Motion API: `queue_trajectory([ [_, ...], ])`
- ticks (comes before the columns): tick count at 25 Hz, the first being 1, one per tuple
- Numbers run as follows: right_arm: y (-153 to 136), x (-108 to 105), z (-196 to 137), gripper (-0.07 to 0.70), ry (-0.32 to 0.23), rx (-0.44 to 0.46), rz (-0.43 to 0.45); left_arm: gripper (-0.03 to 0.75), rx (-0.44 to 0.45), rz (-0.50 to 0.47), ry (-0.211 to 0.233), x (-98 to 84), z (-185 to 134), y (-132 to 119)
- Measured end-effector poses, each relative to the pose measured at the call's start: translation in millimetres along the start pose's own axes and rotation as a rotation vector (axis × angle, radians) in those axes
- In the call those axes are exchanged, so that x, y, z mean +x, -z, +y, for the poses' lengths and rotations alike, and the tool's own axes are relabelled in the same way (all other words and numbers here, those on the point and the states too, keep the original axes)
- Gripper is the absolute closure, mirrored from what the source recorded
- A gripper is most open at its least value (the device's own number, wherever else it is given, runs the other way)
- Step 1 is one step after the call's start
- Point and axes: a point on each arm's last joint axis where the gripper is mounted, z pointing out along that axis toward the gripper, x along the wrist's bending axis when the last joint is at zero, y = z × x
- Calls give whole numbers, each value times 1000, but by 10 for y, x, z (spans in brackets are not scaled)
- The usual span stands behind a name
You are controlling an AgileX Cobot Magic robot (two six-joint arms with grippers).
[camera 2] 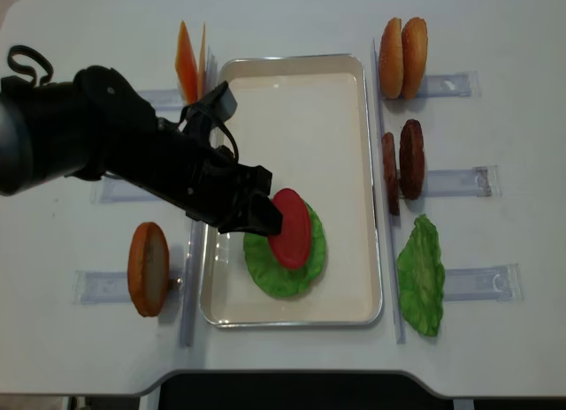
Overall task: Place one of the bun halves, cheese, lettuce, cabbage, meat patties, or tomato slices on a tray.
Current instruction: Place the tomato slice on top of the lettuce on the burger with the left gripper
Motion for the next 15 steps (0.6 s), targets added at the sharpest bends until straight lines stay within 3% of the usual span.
queue_trajectory([
  [15,0,0,0,231,0,0,0,650,3,-3,6,55,28,-97],
])
